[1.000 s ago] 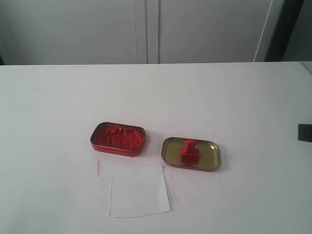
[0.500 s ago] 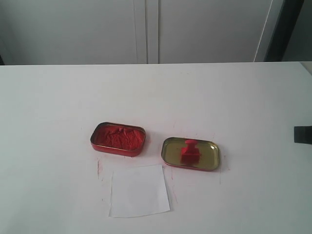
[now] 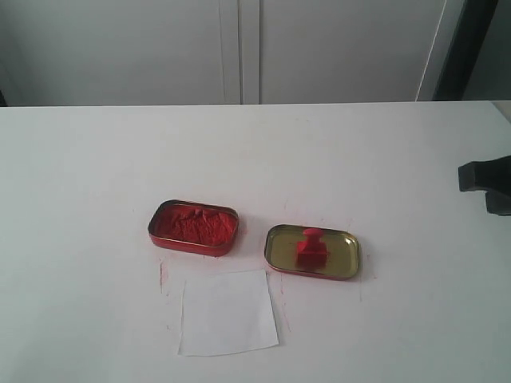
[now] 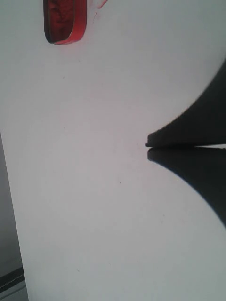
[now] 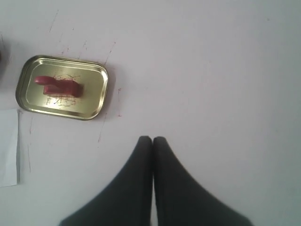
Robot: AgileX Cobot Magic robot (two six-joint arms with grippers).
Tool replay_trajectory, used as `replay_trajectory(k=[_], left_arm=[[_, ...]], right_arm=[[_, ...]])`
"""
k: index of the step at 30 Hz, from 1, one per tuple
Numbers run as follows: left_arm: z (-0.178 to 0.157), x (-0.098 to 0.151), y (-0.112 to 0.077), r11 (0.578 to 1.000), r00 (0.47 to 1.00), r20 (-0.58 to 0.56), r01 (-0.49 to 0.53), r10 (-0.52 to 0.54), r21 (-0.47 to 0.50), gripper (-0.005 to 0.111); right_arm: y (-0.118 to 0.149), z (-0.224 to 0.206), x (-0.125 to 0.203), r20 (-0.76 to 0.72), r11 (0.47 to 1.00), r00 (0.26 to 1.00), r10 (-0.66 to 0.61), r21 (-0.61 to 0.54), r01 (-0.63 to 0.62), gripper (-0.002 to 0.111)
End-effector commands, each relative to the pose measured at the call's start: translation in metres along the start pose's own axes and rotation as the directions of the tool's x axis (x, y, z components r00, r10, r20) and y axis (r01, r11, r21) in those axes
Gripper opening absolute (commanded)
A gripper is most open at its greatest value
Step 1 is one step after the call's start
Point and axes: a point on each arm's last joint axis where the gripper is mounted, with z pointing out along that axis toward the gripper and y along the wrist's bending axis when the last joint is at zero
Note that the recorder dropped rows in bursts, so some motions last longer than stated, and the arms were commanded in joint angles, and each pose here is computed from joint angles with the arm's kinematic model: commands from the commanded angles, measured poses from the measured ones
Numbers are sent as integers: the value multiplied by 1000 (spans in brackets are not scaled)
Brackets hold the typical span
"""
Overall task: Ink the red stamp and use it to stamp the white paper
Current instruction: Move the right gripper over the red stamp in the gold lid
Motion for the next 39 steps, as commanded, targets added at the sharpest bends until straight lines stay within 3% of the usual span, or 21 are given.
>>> replay_trajectory(k=[1, 35, 39], left_arm=[[0, 1, 0, 1000, 1000, 3, 0, 0, 0, 0], [0, 1, 0, 1000, 1000, 3, 0, 0, 0, 0], [0, 1, 0, 1000, 1000, 3, 0, 0, 0, 0]], right_arm=[[5, 4, -13, -33, 1000, 999, -12, -10, 11, 0], [114, 85, -61, -242, 952, 929, -280, -193, 237, 0], [133, 103, -62, -255, 907, 877, -406, -230, 353, 0]])
